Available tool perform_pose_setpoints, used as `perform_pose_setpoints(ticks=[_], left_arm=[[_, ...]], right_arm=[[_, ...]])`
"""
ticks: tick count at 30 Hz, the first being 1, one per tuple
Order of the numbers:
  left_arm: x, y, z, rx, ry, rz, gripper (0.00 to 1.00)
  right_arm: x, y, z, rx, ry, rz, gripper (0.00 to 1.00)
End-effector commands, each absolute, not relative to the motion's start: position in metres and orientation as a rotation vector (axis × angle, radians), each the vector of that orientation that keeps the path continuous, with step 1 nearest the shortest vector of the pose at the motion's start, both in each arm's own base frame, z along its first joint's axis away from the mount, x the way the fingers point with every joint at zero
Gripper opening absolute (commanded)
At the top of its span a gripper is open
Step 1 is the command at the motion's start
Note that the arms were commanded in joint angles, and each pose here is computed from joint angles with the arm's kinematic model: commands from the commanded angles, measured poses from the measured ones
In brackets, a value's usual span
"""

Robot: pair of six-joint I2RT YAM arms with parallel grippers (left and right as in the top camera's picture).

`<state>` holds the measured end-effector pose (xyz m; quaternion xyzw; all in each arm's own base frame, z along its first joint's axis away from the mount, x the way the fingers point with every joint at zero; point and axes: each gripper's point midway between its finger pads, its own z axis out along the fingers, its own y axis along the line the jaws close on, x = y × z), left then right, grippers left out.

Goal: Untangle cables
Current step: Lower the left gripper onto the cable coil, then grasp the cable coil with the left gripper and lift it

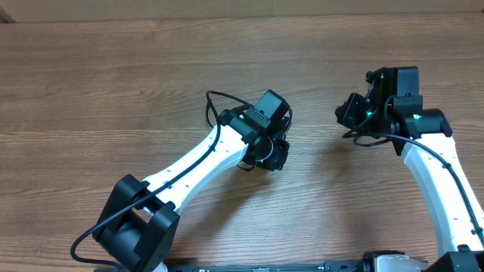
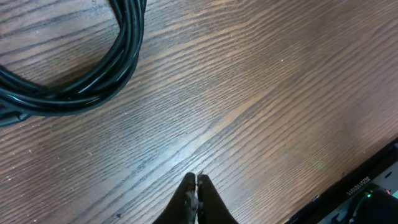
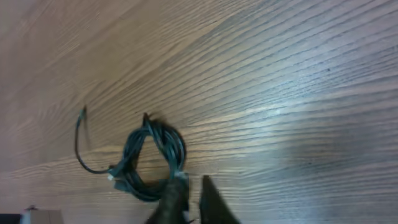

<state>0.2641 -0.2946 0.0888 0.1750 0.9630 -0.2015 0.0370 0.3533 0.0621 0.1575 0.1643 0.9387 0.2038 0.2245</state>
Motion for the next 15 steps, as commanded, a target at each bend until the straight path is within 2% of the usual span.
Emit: perform_pose_setpoints(ticks=[1,2,3,4,6,8,9,12,15], left_arm=[[0.263,-0.293,0.083,0.533,2.971,-0.602,0.04],[0.263,-0.293,0.083,0.533,2.972,-0.601,0.05],[0.264,-0.292,0.082,0.532,2.972,-0.592,0.07],[0.267,-0.287,0.080,0.522,2.968,-0.544,0.16],[0.275,-0.276,0.077,0.466,2.964,-0.433,0.28],[0.290,-0.258,0.074,0.335,2.951,-0.305,0.36],[0.295,-0.253,0.074,0.290,2.949,-0.283,0.38],[0.306,-0.240,0.075,0.205,2.952,-0.290,0.42],[0.320,-0.225,0.075,0.129,2.946,-0.290,0.43]], right_arm=[[0.347,0.059,0.141,0.472,2.617,0.532,0.04],[0.344,0.060,0.137,0.474,2.631,0.542,0.07],[0.340,0.063,0.132,0.477,2.645,0.562,0.23],[0.334,0.067,0.127,0.476,2.665,0.599,0.42],[0.329,0.072,0.120,0.476,2.685,0.635,0.44],[0.324,0.074,0.113,0.513,2.696,0.659,0.53],[0.322,0.074,0.109,0.551,2.698,0.666,0.56],[0.319,0.074,0.103,0.630,2.703,0.678,0.56],[0.316,0.077,0.100,0.661,2.707,0.697,0.52]])
